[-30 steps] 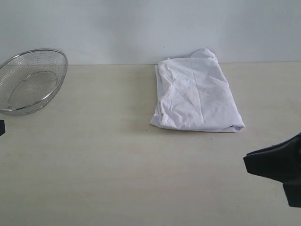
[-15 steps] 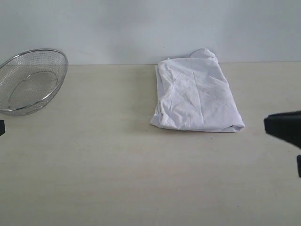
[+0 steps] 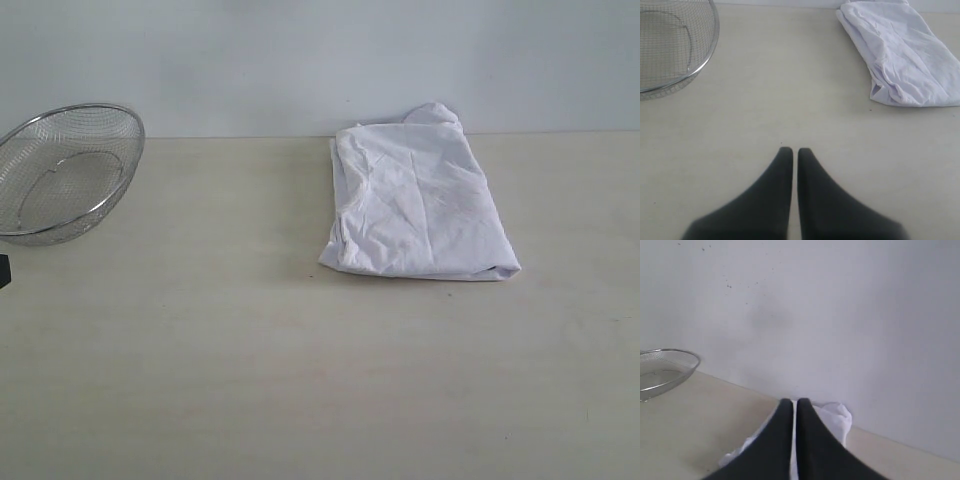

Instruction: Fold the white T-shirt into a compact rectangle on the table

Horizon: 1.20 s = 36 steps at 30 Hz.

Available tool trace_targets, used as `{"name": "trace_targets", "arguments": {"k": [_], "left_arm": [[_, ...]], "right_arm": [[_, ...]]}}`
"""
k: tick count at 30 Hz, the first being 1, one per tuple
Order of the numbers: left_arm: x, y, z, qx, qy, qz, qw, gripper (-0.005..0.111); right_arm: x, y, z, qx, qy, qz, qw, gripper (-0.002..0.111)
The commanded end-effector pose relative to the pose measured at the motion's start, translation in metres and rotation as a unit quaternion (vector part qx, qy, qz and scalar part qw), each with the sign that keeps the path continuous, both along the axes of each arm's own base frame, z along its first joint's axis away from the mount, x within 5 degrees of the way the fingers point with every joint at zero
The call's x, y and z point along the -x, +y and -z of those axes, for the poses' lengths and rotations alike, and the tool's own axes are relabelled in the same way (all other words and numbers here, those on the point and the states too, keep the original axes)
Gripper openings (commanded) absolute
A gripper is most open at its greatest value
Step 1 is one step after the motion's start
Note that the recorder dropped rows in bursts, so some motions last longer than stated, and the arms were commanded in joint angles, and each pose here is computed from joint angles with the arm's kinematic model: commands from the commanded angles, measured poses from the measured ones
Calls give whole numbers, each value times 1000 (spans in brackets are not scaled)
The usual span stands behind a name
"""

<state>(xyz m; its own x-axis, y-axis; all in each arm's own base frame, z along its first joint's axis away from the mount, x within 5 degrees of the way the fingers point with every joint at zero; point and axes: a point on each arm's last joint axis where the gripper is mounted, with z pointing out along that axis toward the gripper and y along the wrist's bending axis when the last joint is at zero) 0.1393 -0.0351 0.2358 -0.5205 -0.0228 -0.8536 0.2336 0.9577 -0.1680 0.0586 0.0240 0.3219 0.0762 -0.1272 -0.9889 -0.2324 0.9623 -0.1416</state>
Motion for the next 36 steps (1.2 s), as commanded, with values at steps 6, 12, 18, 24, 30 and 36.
{"name": "trace_targets", "arguments": {"k": [6, 12, 18, 24, 30, 36], "left_arm": [[0, 0, 0, 5, -4, -6, 1000, 5], [0, 0, 0, 5, -4, -6, 1000, 5], [0, 0, 0, 5, -4, -6, 1000, 5], [0, 0, 0, 5, -4, -6, 1000, 5], [0, 0, 0, 5, -4, -6, 1000, 5], [0, 0, 0, 5, -4, -6, 1000, 5]], "right_arm": [[-6, -13, 71, -12, 31, 73, 997, 0], [-6, -16, 111, -16, 67, 89, 994, 0], [-7, -16, 124, -20, 85, 90, 992, 0], [-5, -15, 124, -20, 81, 85, 993, 0], [3, -12, 120, -18, 46, 69, 996, 0], [3, -20, 131, -70, 108, 118, 985, 0]]}}
